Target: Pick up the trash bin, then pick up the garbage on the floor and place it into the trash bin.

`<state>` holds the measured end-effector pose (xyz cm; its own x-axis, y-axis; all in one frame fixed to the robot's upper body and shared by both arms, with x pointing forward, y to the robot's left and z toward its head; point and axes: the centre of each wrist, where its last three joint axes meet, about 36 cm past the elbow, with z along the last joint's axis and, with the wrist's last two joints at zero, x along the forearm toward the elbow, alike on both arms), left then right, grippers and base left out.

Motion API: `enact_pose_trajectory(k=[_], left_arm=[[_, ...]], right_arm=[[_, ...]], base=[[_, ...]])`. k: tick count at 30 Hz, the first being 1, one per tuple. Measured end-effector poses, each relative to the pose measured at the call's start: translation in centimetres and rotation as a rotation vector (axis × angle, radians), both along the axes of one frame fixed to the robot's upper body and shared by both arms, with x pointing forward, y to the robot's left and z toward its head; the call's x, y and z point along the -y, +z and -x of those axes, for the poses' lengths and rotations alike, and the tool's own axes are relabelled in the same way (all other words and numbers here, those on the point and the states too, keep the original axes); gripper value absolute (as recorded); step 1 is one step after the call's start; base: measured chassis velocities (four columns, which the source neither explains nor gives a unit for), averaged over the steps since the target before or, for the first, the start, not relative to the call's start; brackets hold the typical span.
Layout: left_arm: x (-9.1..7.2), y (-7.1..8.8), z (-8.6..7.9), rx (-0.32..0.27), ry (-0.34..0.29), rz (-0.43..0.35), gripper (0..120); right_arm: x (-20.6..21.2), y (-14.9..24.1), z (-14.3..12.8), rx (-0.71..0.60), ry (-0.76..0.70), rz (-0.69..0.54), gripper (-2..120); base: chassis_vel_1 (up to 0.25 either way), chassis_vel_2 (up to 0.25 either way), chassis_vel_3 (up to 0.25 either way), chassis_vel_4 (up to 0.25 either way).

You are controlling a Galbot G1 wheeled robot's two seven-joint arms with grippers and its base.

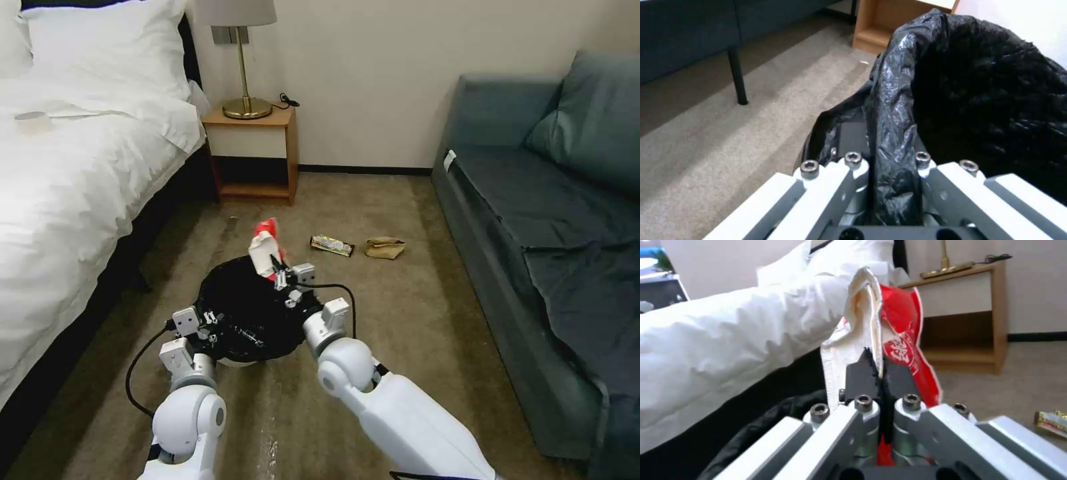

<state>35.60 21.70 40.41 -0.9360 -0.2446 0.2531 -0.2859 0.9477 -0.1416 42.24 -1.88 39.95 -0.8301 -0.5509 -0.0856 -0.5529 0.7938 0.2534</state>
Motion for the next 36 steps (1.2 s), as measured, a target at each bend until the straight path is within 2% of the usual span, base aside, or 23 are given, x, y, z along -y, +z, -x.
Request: enact_pose_trajectory(k=[11, 19, 21, 22, 24, 25, 27, 28, 30, 31, 32, 34, 36], left_arm=[[0.5, 0.0, -0.4, 0.004, -0.006, 0.005, 4], [0.6, -0.1, -0.3, 0.001, -0.007, 0.007, 4], [0.5, -0.1, -0.2, 0.001, -0.005, 0.005, 4], [0.5, -0.1, -0.2, 0.001, -0.005, 0.005, 4], [0.5, -0.1, -0.2, 0.000, -0.005, 0.004, 4], [0.5, -0.1, -0.2, 0.000, -0.005, 0.004, 4], [0.5, -0.1, -0.2, -0.001, -0.005, 0.003, 4], [0.5, -0.1, -0.2, -0.001, -0.005, 0.003, 4], [0.5, -0.1, -0.1, -0.001, -0.004, -0.001, 4], [0.5, -0.1, -0.1, -0.001, -0.004, -0.001, 4], [0.4, -0.1, -0.1, -0.001, -0.002, -0.003, 4], [0.3, -0.1, 0.0, 0.000, -0.001, -0.004, 4], [0.0, -0.1, 0.0, 0.001, 0.000, -0.007, 4]], right_arm=[[-0.7, -2.9, 3.4, -0.054, 0.043, 0.036, 0], [-0.6, -4.5, 3.9, -0.067, 0.047, 0.073, 0], [-0.3, -4.6, 3.8, -0.065, 0.043, 0.080, 10], [-0.3, -4.6, 3.8, -0.065, 0.043, 0.080, 10], [-0.2, -4.6, 3.8, -0.072, 0.038, 0.083, 21], [-0.2, -4.6, 3.8, -0.072, 0.038, 0.083, 21], [-0.2, -4.6, 3.9, -0.074, 0.034, 0.083, 30], [-0.2, -4.6, 3.9, -0.074, 0.034, 0.083, 30], [-0.1, -4.5, 3.9, -0.072, 0.032, 0.081, 41], [-0.1, -4.5, 3.9, -0.072, 0.032, 0.081, 41], [0.0, -4.3, 3.7, -0.062, 0.025, 0.077, 49], [0.2, -4.1, 3.5, -0.053, 0.018, 0.075, 53], [1.2, -2.5, 2.1, -0.021, -0.050, 0.074, 66]], base=[[0.000, 0.000, 0.000, 0.000], [0.000, 0.000, 0.000, 0.000], [0.000, 0.000, 0.000, 0.000], [0.000, 0.000, 0.000, 0.000], [0.000, 0.000, 0.000, 0.000], [0.000, 0.000, 0.000, 0.000], [0.000, 0.000, 0.000, 0.000], [0.000, 0.000, 0.000, 0.000], [0.000, 0.000, 0.000, 0.000], [0.000, 0.000, 0.000, 0.000], [0.000, 0.000, 0.000, 0.000], [0.000, 0.000, 0.000, 0.000], [0.000, 0.000, 0.000, 0.000]])
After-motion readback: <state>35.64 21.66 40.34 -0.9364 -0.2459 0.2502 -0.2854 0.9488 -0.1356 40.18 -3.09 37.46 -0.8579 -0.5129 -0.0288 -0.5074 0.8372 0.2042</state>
